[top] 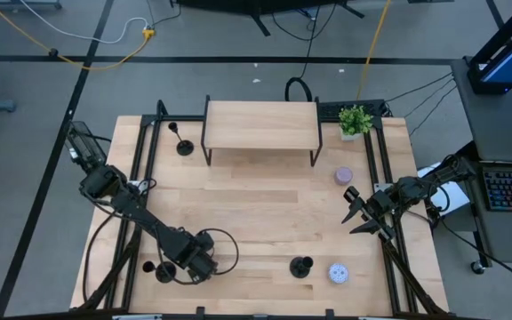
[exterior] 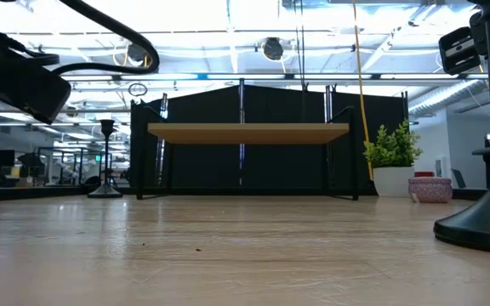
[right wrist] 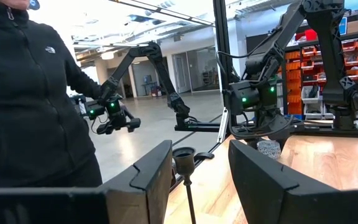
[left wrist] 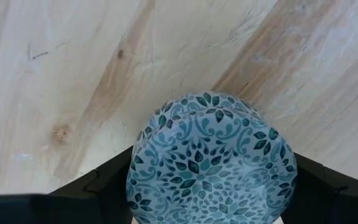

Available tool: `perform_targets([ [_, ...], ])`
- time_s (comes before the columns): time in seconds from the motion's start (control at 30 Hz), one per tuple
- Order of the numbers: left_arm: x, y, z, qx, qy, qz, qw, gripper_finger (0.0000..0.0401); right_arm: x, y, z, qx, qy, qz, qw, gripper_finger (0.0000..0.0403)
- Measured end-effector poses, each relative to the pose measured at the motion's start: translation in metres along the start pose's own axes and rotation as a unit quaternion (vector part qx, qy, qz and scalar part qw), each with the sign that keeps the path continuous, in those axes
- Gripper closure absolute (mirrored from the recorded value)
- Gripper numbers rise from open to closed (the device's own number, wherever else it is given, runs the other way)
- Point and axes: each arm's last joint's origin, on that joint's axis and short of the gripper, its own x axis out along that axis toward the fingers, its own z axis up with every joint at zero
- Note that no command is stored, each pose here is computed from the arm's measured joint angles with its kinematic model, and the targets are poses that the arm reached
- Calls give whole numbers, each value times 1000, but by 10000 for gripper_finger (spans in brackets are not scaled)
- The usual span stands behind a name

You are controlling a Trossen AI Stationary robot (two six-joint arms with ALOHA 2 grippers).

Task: Pick & Place candle stick holders
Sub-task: Put the blue patterned scented candle on the shelf

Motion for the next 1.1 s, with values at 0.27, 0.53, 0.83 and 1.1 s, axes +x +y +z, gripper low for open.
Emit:
perform_targets([
  [0.27, -1, 4, 11, -13, 1, 0, 1000, 108, 0, 0, 0, 0, 0, 0, 1000, 252],
  [0.53, -3, 12, 30, -19, 1, -5, 1000, 103, 0, 0, 2, -2, -12, 1, 1000, 252],
  [0.83, -10, 22, 55, 7, 2, -19, 1000, 109, 0, 1, 4, -3, -23, 3, 1000, 252],
  [1.1, -45, 22, 87, 58, -45, -22, 997, 95, 0, 1, 4, -3, -22, 3, 1000, 252],
])
